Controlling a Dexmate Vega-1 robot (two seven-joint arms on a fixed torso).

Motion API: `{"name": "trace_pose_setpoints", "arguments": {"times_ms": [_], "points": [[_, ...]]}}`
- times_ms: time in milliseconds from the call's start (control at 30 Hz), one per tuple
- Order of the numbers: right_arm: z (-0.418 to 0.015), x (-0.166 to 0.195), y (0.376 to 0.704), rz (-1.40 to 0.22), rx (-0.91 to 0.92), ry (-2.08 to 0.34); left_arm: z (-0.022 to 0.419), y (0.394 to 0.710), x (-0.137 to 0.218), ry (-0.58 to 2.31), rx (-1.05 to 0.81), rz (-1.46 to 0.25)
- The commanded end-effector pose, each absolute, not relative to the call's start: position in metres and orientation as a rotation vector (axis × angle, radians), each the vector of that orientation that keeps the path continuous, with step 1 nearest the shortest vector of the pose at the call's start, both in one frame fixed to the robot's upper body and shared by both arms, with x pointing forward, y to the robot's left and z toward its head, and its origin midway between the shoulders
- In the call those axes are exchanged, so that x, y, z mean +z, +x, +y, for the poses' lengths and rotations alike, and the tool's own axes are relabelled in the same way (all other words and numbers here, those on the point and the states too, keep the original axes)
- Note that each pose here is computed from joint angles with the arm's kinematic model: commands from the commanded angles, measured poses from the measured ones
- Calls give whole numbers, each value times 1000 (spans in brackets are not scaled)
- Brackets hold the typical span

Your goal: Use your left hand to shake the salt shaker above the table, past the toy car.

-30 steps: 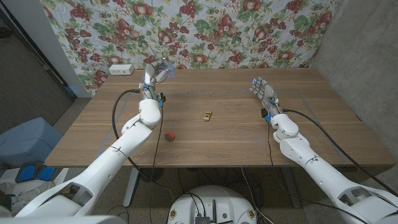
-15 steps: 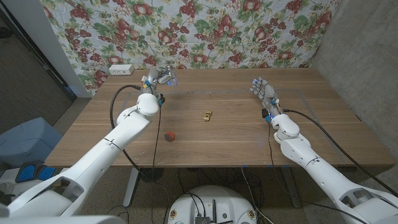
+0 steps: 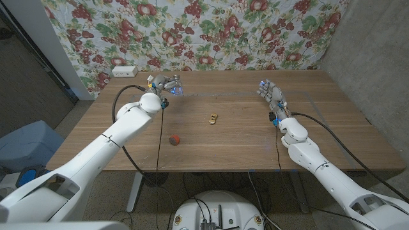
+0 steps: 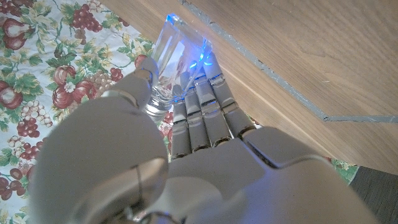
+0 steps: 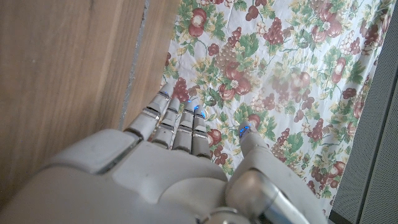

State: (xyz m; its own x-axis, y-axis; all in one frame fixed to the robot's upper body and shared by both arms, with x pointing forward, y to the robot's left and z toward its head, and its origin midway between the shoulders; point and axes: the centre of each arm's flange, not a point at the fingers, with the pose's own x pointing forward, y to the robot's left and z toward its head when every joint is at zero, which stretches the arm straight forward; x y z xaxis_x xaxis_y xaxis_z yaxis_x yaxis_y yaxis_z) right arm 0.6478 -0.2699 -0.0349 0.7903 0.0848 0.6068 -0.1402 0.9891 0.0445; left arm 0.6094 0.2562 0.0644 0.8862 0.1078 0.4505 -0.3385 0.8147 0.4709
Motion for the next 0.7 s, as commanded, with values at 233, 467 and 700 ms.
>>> {"name": "trace_pose_setpoints", "arguments": {"times_ms": [233, 467, 700], "points": [[-268, -36, 647, -647, 121, 86, 258, 609, 62, 573, 228, -441], [-268, -36, 647, -645, 117, 89, 258, 605, 60, 537, 249, -587], [-268, -36, 647, -646, 115, 88, 259, 599, 54, 427, 324, -767]]}}
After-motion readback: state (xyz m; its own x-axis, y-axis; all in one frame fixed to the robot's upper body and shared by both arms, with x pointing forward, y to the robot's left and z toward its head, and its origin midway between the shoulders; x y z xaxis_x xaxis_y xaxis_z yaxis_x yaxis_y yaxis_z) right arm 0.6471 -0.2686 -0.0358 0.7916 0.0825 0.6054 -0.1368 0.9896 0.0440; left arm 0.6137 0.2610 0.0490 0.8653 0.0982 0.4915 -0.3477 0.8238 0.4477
